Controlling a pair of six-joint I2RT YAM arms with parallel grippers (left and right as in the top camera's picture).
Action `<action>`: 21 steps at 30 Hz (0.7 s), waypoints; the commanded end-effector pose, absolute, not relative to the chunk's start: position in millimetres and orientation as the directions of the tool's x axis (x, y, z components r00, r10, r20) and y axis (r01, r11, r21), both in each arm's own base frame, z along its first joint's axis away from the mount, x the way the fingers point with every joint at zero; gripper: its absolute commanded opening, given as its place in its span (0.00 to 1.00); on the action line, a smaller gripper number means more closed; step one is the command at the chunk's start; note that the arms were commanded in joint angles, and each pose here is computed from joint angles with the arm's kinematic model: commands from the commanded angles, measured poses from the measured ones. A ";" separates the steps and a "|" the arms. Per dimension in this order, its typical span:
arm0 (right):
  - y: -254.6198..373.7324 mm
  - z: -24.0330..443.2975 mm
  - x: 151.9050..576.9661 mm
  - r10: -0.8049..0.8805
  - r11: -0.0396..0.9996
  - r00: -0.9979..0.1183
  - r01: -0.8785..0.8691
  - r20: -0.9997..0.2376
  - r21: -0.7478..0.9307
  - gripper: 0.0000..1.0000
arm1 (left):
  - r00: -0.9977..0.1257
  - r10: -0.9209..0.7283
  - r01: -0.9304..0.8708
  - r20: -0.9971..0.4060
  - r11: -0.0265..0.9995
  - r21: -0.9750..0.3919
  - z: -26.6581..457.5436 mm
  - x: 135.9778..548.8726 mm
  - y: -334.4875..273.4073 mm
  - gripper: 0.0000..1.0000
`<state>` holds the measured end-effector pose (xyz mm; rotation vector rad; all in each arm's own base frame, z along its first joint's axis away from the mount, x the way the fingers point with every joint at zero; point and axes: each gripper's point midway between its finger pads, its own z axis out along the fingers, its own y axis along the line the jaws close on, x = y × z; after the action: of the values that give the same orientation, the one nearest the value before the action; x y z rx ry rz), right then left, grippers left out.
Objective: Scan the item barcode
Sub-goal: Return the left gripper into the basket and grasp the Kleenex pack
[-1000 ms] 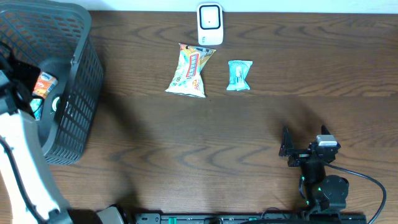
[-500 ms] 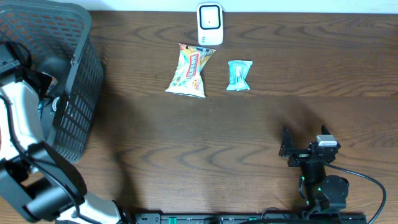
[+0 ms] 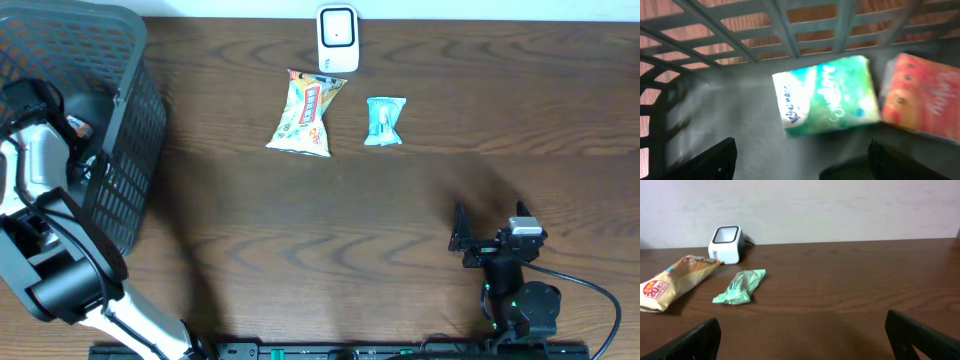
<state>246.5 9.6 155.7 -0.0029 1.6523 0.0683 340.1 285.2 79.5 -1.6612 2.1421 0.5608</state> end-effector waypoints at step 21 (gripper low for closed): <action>6.2 153.9 246.6 0.050 0.998 -0.088 -0.026 -0.995 0.052 0.99 | -0.172 -0.872 -0.981 -0.459 0.193 0.001 21.8 353.4 298.3 0.63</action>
<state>246.5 9.6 155.6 -0.0029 1.6527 0.0683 355.8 306.4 50.0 -1.7268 2.0447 0.4660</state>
